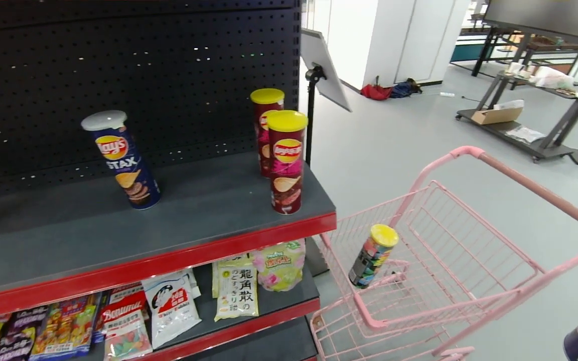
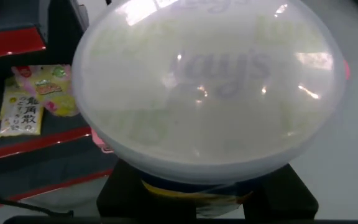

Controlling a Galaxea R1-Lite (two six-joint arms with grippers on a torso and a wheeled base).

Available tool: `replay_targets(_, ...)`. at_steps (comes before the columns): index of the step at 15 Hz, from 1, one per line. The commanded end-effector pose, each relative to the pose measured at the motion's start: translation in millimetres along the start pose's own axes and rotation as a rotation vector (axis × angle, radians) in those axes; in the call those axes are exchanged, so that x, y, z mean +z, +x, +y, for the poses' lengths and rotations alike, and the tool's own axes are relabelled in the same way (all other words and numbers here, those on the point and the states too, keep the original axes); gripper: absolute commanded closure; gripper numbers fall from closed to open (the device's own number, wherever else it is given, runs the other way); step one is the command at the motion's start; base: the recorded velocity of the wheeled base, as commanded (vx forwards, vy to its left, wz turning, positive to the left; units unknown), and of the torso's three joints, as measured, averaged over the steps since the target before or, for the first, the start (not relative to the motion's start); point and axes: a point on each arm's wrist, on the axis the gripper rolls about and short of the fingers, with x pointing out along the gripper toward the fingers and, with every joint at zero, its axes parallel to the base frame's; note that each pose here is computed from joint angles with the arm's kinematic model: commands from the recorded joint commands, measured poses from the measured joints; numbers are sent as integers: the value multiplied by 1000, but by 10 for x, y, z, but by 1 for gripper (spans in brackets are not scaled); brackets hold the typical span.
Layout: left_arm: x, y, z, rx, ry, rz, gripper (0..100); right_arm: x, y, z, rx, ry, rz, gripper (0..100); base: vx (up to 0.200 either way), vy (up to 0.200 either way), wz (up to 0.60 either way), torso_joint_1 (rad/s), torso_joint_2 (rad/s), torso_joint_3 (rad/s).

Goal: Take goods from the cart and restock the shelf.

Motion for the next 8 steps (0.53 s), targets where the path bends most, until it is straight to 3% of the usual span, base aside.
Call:
replay_targets(1, 1, 0, 0, 1, 0, 0, 0, -3, 4, 0, 1, 0, 3, 100, 0, 0, 600, 7, -2, 2)
replay_targets(4, 1, 0, 0, 1, 0, 0, 0, -16, 8, 1, 1, -1, 8, 100, 0, 0, 600, 2, 1, -1)
replay_targets(8, 1, 0, 0, 0, 0, 0, 0, -132, -56, 16, -12, -3, -5, 100, 0, 0, 0, 0, 0, 0)
